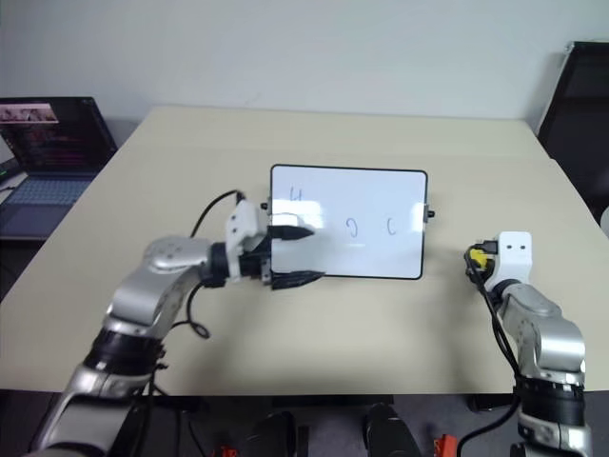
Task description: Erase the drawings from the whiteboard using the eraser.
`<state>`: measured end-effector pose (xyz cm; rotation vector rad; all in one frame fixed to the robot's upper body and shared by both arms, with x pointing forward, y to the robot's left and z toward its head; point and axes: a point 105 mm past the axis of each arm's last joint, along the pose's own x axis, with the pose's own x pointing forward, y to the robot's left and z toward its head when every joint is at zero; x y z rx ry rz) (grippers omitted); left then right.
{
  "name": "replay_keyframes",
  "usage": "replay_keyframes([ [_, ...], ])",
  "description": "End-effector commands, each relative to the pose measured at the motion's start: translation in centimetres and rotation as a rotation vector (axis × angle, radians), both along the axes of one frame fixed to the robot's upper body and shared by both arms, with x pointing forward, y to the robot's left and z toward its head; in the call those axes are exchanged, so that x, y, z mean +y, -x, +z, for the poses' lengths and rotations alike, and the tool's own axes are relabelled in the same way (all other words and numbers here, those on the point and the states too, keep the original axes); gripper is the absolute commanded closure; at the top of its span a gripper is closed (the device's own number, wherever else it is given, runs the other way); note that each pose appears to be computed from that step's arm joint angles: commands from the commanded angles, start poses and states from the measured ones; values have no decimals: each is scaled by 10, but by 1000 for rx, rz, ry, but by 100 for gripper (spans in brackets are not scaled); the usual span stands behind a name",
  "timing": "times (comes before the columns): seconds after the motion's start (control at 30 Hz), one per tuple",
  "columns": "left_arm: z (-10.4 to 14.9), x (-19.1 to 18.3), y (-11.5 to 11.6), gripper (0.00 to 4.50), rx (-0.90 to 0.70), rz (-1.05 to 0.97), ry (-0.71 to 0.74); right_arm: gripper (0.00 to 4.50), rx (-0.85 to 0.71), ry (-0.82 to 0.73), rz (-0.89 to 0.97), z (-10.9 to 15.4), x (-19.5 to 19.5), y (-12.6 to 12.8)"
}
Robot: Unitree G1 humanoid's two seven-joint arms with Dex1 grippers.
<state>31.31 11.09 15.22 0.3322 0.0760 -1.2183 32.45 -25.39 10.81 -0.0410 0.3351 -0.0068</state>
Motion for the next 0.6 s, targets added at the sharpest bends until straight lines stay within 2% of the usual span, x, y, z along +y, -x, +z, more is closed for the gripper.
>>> replay_keyframes([
  [0.03,9,4,10,0,-31,8,27,338,-69,25,115,22,27,11],
  [0.13,7,8,9,0,-45,56,30,338,-117,114,219,31,48,22],
  [0.37,11,-1,7,0,-72,85,57,338,-181,136,413,43,96,24],
  [0.47,15,-6,6,0,-84,74,65,338,-205,171,446,49,110,11],
  [0.6,20,-14,5,0,-94,51,72,338,-250,215,438,65,122,-23],
])
